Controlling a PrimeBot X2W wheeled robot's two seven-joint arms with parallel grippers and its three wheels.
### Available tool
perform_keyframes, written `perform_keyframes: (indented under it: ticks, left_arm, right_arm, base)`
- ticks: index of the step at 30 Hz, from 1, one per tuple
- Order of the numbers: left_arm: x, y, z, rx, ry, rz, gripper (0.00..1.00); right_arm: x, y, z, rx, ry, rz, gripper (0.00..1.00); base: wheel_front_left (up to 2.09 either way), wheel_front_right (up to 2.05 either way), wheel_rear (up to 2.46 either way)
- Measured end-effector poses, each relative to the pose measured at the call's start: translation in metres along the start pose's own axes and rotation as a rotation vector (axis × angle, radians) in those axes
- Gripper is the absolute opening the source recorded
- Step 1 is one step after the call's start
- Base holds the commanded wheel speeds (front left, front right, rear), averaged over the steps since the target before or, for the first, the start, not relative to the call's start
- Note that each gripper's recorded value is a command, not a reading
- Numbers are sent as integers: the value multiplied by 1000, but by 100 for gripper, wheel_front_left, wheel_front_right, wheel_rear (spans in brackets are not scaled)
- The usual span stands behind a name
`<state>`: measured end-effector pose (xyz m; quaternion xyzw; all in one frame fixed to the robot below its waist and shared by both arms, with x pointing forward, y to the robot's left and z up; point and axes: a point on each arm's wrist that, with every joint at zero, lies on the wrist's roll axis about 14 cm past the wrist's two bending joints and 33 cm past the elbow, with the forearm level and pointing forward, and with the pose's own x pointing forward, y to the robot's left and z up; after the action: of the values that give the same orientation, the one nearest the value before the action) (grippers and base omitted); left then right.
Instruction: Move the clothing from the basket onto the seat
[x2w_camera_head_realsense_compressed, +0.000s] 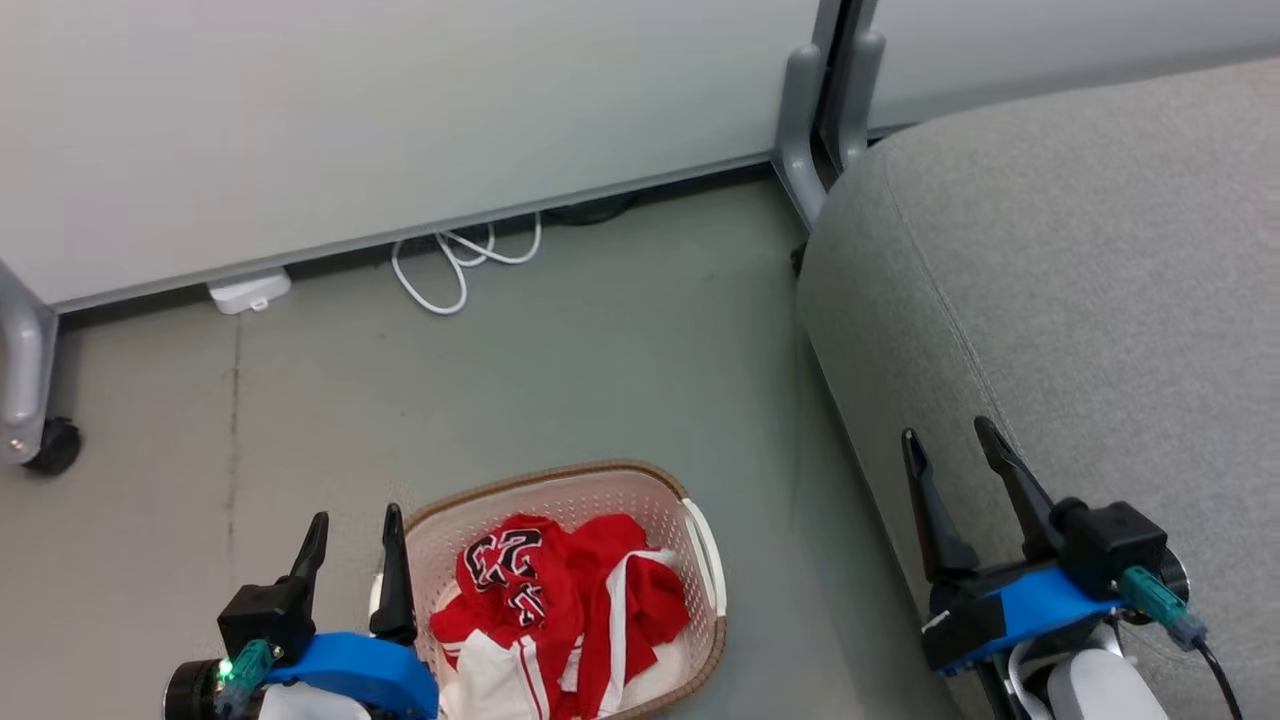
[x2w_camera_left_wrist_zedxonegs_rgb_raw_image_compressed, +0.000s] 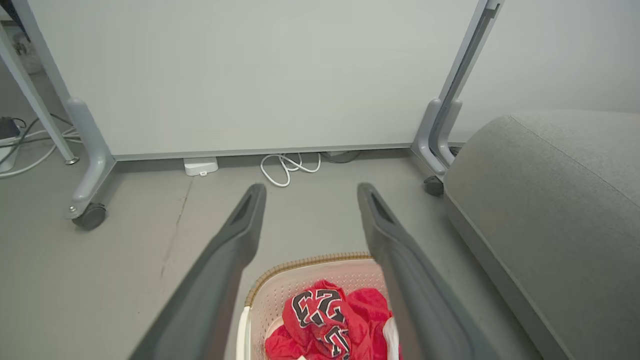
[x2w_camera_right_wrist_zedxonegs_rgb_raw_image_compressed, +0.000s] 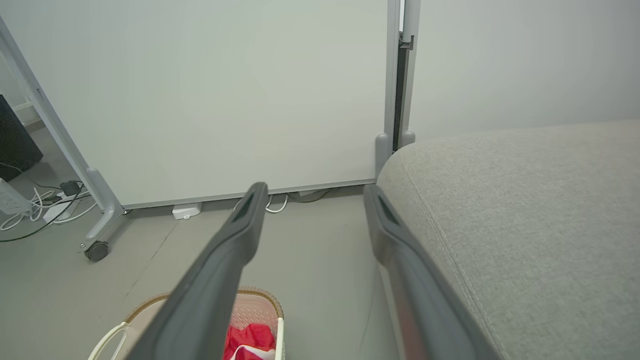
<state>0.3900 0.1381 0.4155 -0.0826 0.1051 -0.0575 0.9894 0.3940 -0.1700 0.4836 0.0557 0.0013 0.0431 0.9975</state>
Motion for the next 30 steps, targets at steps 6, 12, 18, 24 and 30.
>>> perform_keyframes:
  ticks: [6, 12, 18, 24, 30]
  left_arm:
    - [22, -10, -51, 6, 162, -55, 100]
    - [47, -28, -106, 18, 328, -136, 100]
    - [72, -43, -158, 38, 465, -212, 100]
    - [85, -53, -212, 45, 611, -264, 100]
    - [84, -53, -259, 26, 747, -267, 100]
  right_arm:
    - [15, -6, -6, -7, 13, -6, 100]
    - [30, -21, -22, -10, 46, -37, 100]
    - [44, -34, -46, -5, 101, -60, 100]
    - [59, -48, -67, -13, 135, -82, 100]
    - [65, -55, -92, -8, 182, -93, 100]
  base:
    - [0, 0, 0]
    - [0, 0, 0]
    - [0, 0, 0]
    - [0, 0, 0]
    - [0, 0, 0]
